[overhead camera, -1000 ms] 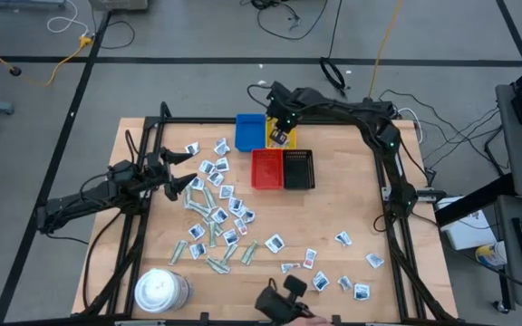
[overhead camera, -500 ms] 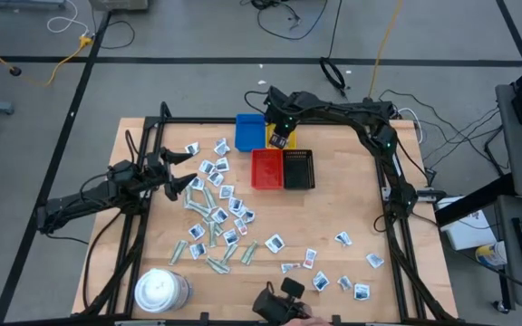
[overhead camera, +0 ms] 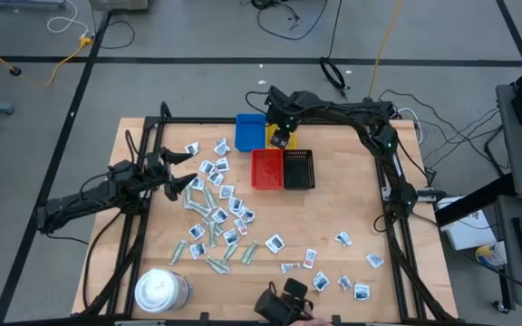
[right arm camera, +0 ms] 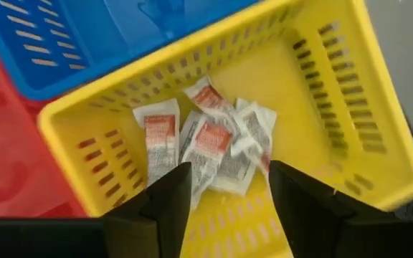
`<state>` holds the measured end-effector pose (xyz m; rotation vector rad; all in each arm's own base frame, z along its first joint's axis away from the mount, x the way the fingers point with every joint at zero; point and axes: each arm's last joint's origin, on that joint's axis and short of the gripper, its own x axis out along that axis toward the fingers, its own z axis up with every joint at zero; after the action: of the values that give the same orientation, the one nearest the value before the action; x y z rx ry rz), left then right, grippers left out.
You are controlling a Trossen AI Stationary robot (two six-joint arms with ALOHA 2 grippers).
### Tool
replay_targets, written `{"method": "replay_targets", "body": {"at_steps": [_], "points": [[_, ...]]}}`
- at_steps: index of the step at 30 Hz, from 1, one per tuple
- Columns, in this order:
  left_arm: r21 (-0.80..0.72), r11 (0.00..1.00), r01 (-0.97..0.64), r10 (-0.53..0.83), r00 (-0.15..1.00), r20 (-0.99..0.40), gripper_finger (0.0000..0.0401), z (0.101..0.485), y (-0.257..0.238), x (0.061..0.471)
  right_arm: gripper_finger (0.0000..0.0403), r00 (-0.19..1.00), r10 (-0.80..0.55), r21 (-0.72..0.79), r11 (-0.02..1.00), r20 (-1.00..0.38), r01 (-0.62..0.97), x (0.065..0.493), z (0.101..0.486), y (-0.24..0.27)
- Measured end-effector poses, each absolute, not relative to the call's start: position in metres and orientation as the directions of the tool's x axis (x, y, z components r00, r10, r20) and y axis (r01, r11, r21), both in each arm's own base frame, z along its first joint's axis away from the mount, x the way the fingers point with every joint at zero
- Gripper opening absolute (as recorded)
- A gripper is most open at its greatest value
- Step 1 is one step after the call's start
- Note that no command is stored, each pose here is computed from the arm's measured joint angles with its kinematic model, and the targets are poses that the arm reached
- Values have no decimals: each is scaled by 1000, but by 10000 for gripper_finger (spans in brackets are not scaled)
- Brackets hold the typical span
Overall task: Pick & Place First Aid Supplies
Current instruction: Put the bottom right ointment pack into the yellow bin
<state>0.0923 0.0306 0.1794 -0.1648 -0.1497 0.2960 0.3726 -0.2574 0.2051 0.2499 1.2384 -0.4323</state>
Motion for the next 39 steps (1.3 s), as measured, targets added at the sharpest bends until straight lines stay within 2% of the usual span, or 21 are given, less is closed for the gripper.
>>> {"method": "replay_targets", "body": {"at_steps": [9, 18, 23, 30, 39], "points": [[-183, 943, -277, 301, 946, 122, 390, 179, 31, 92, 167, 177, -123, -14, 856, -977, 518, 355, 227, -243], [-183, 943, -277, 301, 946, 123, 390, 179, 31, 92, 160, -12, 9, -1, 764, -1000, 645, 334, 230, -229], [-183, 943, -277, 301, 946, 122, 390, 179, 31, 92, 160, -19, 14, -2, 749, -1000, 662, 334, 230, -227], [-183, 943, -277, 301, 946, 123, 390, 180, 31, 92, 160, 5, -2, 1, 846, -1000, 533, 352, 237, -196], [-183, 943, -277, 302, 946, 123, 390, 179, 31, 92, 160, 2, 1, 1, 947, -1000, 321, 381, 241, -123]]}}
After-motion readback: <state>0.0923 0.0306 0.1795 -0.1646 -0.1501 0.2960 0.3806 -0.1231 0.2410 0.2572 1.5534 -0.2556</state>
